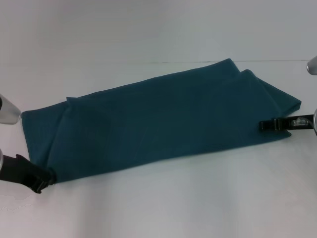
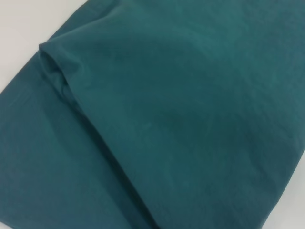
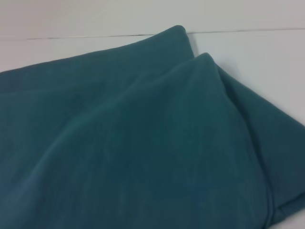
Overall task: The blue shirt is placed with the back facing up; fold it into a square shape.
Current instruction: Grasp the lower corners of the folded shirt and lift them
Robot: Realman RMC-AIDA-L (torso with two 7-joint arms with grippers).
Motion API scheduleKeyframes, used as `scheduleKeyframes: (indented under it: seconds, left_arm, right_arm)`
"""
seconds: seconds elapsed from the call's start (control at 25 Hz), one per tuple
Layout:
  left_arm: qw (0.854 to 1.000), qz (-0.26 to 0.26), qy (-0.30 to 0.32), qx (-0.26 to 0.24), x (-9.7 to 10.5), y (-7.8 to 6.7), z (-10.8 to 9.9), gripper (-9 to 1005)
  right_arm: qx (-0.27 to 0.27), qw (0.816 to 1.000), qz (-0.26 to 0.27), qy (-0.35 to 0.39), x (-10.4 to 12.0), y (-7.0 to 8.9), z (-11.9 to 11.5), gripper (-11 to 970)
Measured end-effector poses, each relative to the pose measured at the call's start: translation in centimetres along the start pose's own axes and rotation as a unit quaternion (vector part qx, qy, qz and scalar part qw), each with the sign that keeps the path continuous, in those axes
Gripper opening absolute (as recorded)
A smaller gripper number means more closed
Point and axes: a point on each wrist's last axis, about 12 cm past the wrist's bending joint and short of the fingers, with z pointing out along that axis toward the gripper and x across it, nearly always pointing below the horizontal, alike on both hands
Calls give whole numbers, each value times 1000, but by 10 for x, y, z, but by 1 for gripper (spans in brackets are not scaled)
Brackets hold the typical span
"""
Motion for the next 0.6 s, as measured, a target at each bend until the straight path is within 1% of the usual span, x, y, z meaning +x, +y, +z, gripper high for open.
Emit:
scheduleKeyframes:
  seconds: [0.2, 0.56, 0.6]
  left_arm:
    - [1000, 0, 0, -1, 0, 0, 0, 29]
    - [1000, 1, 1, -3, 0, 1, 1, 29]
    - [1000, 1, 1, -4, 1, 1, 1, 29]
  right_arm:
    - [-1, 1000, -1, 1, -1, 2, 3, 545]
    - [0, 1000, -5, 6, 3, 0, 4, 496]
    - [1, 1000, -7, 7, 4, 0, 4, 459]
